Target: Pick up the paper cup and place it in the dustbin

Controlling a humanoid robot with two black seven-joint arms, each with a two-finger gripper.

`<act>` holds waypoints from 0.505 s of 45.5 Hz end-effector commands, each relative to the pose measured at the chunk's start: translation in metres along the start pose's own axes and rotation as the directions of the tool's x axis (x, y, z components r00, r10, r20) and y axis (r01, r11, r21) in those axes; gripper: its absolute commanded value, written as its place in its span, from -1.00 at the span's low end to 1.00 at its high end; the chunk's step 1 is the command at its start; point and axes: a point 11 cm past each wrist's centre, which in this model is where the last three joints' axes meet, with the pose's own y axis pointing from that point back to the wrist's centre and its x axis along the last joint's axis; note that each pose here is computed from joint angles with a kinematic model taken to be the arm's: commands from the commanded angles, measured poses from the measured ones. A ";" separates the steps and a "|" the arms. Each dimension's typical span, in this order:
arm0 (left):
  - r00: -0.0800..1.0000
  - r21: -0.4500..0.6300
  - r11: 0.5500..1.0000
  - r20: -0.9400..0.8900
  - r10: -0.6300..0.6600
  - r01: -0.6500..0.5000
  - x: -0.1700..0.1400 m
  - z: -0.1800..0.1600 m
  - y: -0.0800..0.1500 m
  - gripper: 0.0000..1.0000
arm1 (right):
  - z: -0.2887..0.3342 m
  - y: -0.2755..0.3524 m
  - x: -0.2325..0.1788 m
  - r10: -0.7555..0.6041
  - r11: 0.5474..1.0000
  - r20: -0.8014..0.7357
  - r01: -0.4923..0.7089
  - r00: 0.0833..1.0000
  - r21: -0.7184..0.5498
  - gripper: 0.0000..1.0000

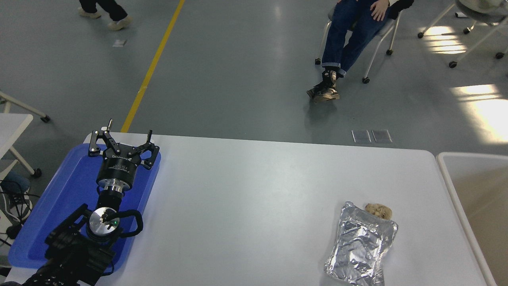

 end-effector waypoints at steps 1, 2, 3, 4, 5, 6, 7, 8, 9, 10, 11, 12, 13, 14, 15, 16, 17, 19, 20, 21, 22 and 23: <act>1.000 -0.002 1.000 0.000 -0.001 0.001 -0.001 0.000 0.000 1.00 | -0.033 -0.023 -0.035 0.015 0.999 0.005 -0.015 1.000 0.046 -1.00; 1.000 -0.002 1.000 0.000 -0.001 0.001 -0.001 0.000 0.000 1.00 | -0.036 -0.024 -0.038 0.012 0.999 0.008 -0.013 1.000 0.052 -1.00; 1.000 -0.001 1.000 0.000 0.000 0.000 0.000 0.000 0.000 1.00 | -0.039 -0.026 -0.042 0.010 0.998 0.011 -0.010 1.000 0.057 -1.00; 1.000 -0.002 1.000 0.000 -0.001 0.001 -0.001 0.000 0.000 1.00 | -0.042 -0.027 -0.044 0.010 0.998 0.015 -0.011 1.000 0.061 -1.00; 1.000 -0.001 1.000 0.000 0.000 0.000 0.000 0.000 0.000 1.00 | -0.044 -0.028 -0.046 0.010 0.998 0.020 -0.011 1.000 0.065 -1.00; 1.000 -0.002 1.000 0.000 -0.001 0.001 -0.001 0.000 0.000 1.00 | -0.047 -0.030 -0.048 0.010 0.998 0.026 -0.011 1.000 0.070 -1.00; 1.000 -0.002 1.000 0.000 -0.001 0.001 -0.001 0.000 0.000 1.00 | -0.049 -0.031 -0.051 0.009 0.997 0.033 -0.011 0.999 0.075 -1.00; 1.000 -0.002 1.000 0.000 -0.001 0.001 -0.001 0.000 0.000 1.00 | -0.051 -0.032 -0.053 0.009 0.997 0.037 -0.012 0.999 0.077 -1.00; 1.000 -0.001 1.000 0.000 0.000 0.000 0.000 0.000 0.000 1.00 | -0.053 -0.033 -0.056 0.007 0.997 0.040 -0.010 0.999 0.082 -1.00; 1.000 -0.002 1.000 0.000 -0.001 0.001 -0.001 0.000 0.000 1.00 | -0.055 -0.034 -0.059 0.004 0.996 0.042 -0.008 0.999 0.084 -1.00; 1.000 -0.001 1.000 0.000 0.000 0.000 0.000 0.000 0.000 1.00 | -0.058 -0.035 -0.061 0.005 0.996 0.043 -0.008 0.999 0.088 -1.00; 1.000 -0.002 1.000 0.000 -0.001 0.001 -0.001 0.000 0.000 1.00 | -0.060 -0.036 -0.063 0.005 0.996 0.045 -0.009 0.999 0.092 -1.00; 1.000 -0.001 1.000 0.000 0.000 0.000 0.000 0.000 0.000 1.00 | -0.062 -0.037 -0.064 0.008 0.996 0.047 -0.012 0.999 0.094 -1.00; 1.000 -0.002 1.000 0.000 -0.001 0.001 -0.001 0.000 0.000 1.00 | -0.064 -0.037 -0.064 0.015 0.995 0.049 -0.020 0.999 0.097 -1.00; 1.000 -0.002 1.000 0.000 -0.001 0.001 -0.001 0.000 0.000 1.00 | -0.066 -0.038 -0.065 0.017 0.995 0.049 -0.022 0.999 0.100 -1.00; 1.000 -0.002 1.000 0.000 -0.001 0.001 -0.001 0.000 0.000 1.00 | -0.068 -0.039 -0.066 0.021 0.994 0.051 -0.026 0.998 0.103 -1.00; 1.000 -0.002 1.000 0.000 -0.001 0.001 -0.001 0.000 0.000 1.00 | -0.070 -0.040 -0.067 0.023 0.994 0.052 -0.029 0.998 0.107 -1.00; 1.000 -0.002 1.000 0.000 -0.001 0.001 -0.001 0.000 0.000 1.00 | -0.074 -0.041 -0.068 0.025 0.993 0.061 -0.032 0.998 0.112 -1.00; 1.000 -0.002 1.000 0.000 -0.001 0.001 -0.001 0.000 0.000 1.00 | -0.076 -0.041 -0.068 0.026 0.993 0.064 -0.034 0.998 0.115 -1.00; 1.000 -0.002 1.000 0.000 -0.001 0.001 -0.001 0.000 0.000 1.00 | -0.077 -0.042 -0.068 0.029 0.992 0.068 -0.037 0.997 0.118 -0.97; 1.000 -0.002 1.000 0.000 -0.001 0.001 -0.001 0.000 0.000 1.00 | -0.078 -0.042 -0.067 0.031 0.992 0.072 -0.040 0.997 0.118 -0.79; 1.000 -0.002 1.000 0.000 -0.001 0.001 -0.001 0.000 0.000 1.00 | -0.079 -0.042 -0.068 0.030 0.992 0.077 -0.039 0.997 0.119 -0.48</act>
